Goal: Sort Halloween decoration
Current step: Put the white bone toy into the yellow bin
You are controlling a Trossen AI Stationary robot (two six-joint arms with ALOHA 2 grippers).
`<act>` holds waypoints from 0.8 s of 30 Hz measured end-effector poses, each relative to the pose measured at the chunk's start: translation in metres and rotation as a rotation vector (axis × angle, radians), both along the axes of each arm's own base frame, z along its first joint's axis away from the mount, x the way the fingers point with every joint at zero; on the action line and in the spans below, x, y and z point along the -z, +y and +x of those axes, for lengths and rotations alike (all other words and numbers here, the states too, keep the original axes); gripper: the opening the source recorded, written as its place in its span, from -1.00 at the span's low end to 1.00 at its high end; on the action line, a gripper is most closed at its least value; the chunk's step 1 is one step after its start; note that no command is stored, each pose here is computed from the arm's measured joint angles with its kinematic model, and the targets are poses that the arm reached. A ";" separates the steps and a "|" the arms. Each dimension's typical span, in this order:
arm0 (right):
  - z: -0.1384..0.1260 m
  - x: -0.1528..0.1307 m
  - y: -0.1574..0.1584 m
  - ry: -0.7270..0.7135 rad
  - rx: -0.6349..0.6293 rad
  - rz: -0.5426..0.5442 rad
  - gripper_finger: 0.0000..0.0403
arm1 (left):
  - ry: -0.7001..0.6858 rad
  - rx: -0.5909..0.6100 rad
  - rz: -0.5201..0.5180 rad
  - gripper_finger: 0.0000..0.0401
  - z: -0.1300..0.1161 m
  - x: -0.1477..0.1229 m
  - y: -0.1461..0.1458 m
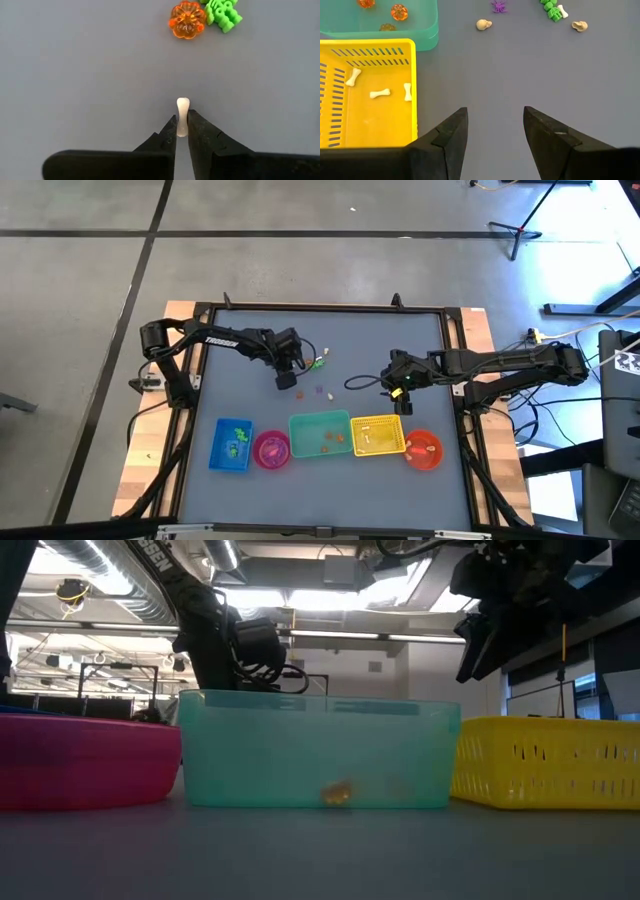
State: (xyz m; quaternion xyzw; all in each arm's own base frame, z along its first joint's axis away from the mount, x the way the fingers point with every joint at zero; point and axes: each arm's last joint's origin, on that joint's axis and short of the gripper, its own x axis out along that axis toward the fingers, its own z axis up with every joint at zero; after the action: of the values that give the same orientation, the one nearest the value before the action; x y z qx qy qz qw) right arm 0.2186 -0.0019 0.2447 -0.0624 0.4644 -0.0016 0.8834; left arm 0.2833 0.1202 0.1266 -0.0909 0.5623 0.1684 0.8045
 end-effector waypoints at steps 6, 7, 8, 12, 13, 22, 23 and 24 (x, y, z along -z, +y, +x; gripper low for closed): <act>0.001 0.000 0.000 -0.008 0.000 0.000 -0.06 | -0.022 -0.011 -0.041 -0.90 0.001 0.000 0.000; 0.001 -0.001 0.000 -0.013 0.000 0.000 -0.06 | -0.025 -0.021 -0.047 -0.90 0.001 0.000 -0.001; 0.001 -0.001 0.000 -0.018 0.000 0.000 -0.06 | -0.027 -0.034 -0.051 -0.90 0.001 0.000 -0.001; 0.002 -0.001 0.000 -0.022 -0.001 0.000 -0.06 | -0.044 -0.060 -0.062 -0.90 0.004 -0.003 0.000; 0.002 -0.001 0.000 -0.022 -0.001 0.000 -0.06 | -0.047 -0.060 -0.061 -0.90 0.006 -0.005 -0.001; 0.002 -0.001 0.000 -0.022 -0.001 0.000 -0.06 | -0.160 0.004 -0.061 -0.91 0.032 -0.031 -0.004; 0.002 -0.001 0.000 -0.022 -0.001 -0.001 -0.06 | -0.174 0.011 -0.064 -0.91 0.036 -0.034 -0.005; 0.002 -0.001 0.000 -0.022 -0.001 -0.001 -0.06 | -0.193 0.016 -0.071 -0.91 0.040 -0.039 -0.007</act>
State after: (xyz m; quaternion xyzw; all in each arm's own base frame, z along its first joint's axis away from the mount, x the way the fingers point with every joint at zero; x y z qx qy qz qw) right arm 0.2204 -0.0019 0.2459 -0.0631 0.4547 -0.0019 0.8884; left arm 0.3231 0.1133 0.1651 -0.1306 0.4883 0.1322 0.8527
